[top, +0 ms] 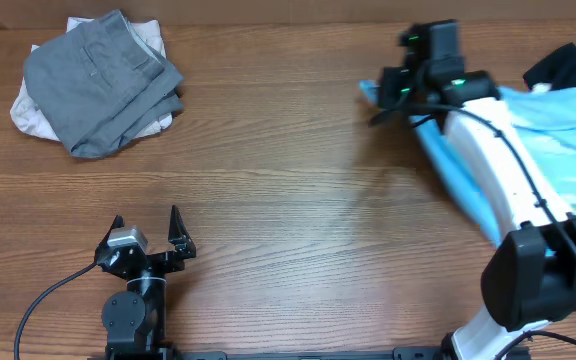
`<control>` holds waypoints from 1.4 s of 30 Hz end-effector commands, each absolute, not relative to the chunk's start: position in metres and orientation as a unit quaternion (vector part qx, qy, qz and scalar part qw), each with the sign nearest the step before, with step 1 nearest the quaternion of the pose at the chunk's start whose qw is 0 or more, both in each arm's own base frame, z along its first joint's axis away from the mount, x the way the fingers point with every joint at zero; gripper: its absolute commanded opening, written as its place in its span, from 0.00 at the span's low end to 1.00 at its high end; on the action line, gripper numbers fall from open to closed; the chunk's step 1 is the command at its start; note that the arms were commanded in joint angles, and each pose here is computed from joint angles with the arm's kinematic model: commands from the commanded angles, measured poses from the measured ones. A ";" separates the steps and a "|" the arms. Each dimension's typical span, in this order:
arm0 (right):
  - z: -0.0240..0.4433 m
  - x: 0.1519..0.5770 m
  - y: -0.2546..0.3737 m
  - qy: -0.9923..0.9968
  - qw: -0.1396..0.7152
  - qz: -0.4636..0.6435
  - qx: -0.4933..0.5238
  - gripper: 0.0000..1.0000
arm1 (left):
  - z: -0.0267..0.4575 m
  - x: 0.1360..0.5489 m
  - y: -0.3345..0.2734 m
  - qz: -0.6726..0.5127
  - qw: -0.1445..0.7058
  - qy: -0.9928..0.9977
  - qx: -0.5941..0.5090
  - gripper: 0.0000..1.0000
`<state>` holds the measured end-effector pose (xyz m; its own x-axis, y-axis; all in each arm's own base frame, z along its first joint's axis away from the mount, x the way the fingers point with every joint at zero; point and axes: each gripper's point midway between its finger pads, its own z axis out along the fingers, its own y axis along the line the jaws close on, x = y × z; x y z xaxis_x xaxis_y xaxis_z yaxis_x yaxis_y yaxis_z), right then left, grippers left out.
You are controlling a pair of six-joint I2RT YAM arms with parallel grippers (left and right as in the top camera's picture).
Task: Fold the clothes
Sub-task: 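Drag the blue T-shirt with the right gripper toward table center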
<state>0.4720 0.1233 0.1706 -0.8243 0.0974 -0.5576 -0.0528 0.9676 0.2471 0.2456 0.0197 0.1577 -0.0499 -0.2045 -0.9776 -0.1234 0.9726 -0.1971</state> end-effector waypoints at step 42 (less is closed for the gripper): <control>0.322 0.340 0.128 0.913 0.372 0.122 0.118 1.00 | 0.158 0.245 0.022 -0.021 0.683 0.722 -0.109 1.00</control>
<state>0.3532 0.1594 0.2723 -0.7947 0.1923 -0.5757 0.0427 0.9638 0.2631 0.2456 0.0197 0.1576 -0.0503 -0.2045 -0.9776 -0.1234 0.9726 -0.1971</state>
